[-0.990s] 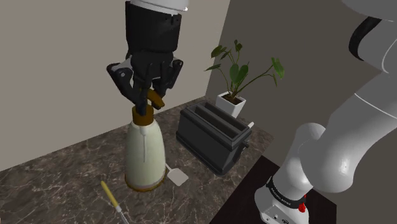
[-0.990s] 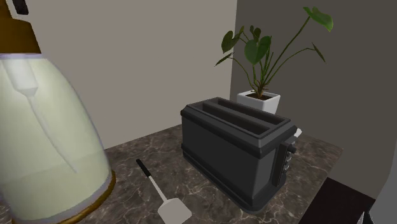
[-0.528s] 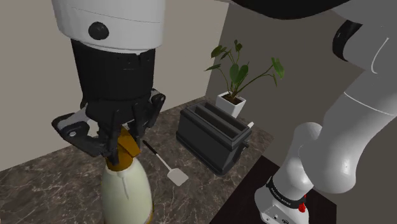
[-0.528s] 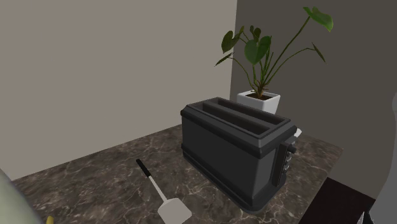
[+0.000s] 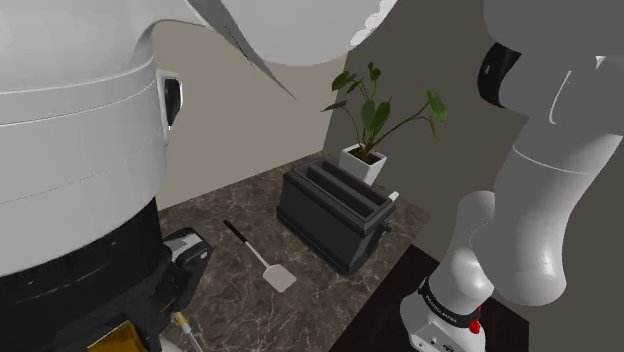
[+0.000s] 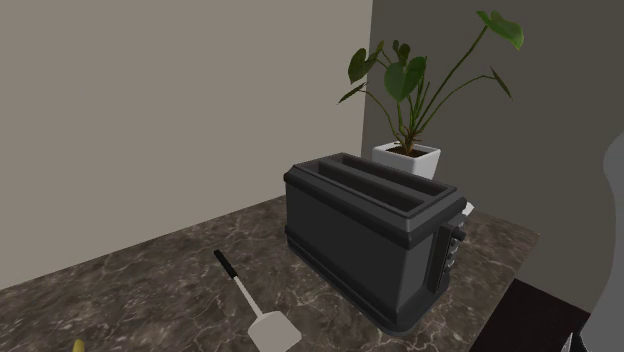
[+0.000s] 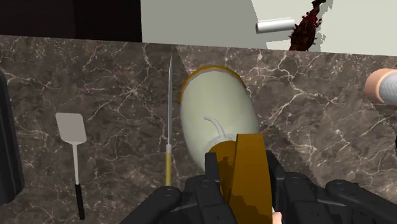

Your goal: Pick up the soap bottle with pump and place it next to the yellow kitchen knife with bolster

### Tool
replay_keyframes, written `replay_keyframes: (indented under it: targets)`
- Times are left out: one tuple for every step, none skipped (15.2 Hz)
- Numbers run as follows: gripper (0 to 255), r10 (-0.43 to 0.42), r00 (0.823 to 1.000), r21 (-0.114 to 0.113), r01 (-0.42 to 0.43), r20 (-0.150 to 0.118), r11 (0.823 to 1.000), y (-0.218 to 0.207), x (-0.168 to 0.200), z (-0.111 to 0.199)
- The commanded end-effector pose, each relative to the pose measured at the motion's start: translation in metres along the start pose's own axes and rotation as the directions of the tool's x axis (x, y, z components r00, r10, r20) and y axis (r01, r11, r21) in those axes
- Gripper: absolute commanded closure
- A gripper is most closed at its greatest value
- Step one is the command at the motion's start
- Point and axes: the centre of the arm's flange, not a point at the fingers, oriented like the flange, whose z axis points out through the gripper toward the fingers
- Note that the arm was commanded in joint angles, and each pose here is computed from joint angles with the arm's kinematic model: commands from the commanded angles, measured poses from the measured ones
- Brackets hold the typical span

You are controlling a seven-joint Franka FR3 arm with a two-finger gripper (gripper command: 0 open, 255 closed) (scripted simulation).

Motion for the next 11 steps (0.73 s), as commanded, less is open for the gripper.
replay_keyframes:
  targets:
    - [255,0.002,1.0,0.001,-0.002,-0.001,1.0,-0.025,-0.011,0.009]
    - [255,0.002,1.0,0.001,-0.002,-0.001,1.0,-0.036,-0.016,0.012]
    - [255,0.002,1.0,0.001,-0.002,-0.001,1.0,-0.039,-0.018,0.013]
    - [255,0.002,1.0,0.001,-0.002,-0.001,1.0,-0.039,-0.018,0.019]
    - [255,0.002,1.0,0.001,-0.002,-0.001,1.0,-0.039,-0.018,0.024]
    - [255,0.002,1.0,0.001,-0.002,-0.001,1.0,-0.039,-0.018,0.029]
    - [255,0.002,1.0,0.001,-0.002,-0.001,1.0,-0.039,-0.018,0.034]
    - [255,0.002,1.0,0.001,-0.002,-0.001,1.0,-0.039,-0.018,0.04]
    - [255,0.002,1.0,0.001,-0.002,-0.001,1.0,-0.039,-0.019,0.045]
    - [255,0.002,1.0,0.001,-0.002,-0.001,1.0,-0.039,-0.019,0.05]
    - [255,0.002,1.0,0.001,-0.002,-0.001,1.0,-0.039,-0.019,0.056]
